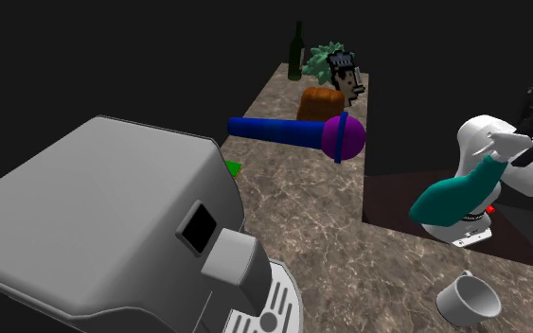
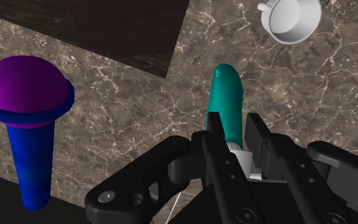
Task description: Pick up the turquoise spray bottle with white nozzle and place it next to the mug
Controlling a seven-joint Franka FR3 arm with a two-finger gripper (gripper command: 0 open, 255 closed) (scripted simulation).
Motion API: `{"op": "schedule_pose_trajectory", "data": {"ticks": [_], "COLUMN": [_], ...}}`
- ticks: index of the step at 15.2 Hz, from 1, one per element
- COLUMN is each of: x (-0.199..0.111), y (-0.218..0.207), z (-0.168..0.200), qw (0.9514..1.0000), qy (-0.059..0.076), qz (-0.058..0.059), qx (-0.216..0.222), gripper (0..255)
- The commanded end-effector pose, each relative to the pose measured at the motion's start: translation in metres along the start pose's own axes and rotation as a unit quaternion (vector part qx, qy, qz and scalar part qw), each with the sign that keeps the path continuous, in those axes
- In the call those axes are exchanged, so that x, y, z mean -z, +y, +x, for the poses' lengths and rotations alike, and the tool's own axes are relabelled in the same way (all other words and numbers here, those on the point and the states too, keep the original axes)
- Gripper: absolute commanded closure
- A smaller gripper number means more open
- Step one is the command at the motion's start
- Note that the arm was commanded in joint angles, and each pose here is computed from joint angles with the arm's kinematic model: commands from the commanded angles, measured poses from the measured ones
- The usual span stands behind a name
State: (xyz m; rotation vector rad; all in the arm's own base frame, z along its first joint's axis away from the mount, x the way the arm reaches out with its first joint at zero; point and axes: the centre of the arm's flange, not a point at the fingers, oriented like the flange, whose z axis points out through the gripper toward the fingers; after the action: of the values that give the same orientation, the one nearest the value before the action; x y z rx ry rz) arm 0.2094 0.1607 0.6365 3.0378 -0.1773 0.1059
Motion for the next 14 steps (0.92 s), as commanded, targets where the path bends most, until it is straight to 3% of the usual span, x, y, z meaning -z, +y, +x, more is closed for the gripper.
{"op": "schedule_pose_trajectory", "data": {"ticks": [1, 14], "x": [-0.010, -0.079], "y": [-0.001, -0.007], "z": [0.000, -0.005], "qw": [1.0000, 1.0000], "qy": [0.000, 0.000], "qz": [0.000, 0.000], "qx": [0.000, 0.000], "gripper": [255, 255]}}
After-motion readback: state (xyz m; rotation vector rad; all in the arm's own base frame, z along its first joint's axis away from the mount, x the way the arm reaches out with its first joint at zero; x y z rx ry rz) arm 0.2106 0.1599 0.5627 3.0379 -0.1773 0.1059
